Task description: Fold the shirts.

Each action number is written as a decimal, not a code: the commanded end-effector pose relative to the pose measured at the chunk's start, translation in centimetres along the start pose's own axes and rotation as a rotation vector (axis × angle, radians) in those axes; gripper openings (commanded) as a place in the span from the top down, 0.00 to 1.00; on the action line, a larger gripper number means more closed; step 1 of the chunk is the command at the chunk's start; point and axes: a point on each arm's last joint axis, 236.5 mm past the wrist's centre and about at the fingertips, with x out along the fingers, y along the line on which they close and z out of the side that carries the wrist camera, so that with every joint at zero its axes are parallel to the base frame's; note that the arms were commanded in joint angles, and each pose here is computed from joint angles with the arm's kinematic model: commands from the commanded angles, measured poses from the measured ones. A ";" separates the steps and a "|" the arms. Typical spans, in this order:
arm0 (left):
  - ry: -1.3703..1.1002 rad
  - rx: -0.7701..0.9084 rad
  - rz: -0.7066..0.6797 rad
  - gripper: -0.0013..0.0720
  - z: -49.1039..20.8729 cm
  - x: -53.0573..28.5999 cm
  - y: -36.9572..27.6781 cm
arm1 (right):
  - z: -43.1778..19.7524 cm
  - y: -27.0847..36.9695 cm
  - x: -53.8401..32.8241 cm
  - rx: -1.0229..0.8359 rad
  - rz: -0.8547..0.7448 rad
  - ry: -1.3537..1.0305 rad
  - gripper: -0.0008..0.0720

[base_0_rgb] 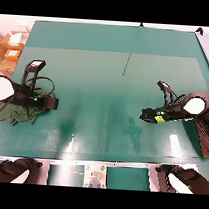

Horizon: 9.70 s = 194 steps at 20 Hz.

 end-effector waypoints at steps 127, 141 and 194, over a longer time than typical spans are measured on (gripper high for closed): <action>0.088 0.169 -0.006 0.95 12.0 14.6 1.2 | -5.6 3.7 10.8 0.429 0.289 0.140 0.40; 0.160 0.088 0.004 0.95 12.5 10.4 5.2 | 3.4 -5.9 5.4 0.407 0.144 -0.024 0.97; 0.193 -0.201 -0.828 0.16 11.5 5.3 3.1 | 11.7 -14.9 -7.4 0.416 0.216 -0.094 0.54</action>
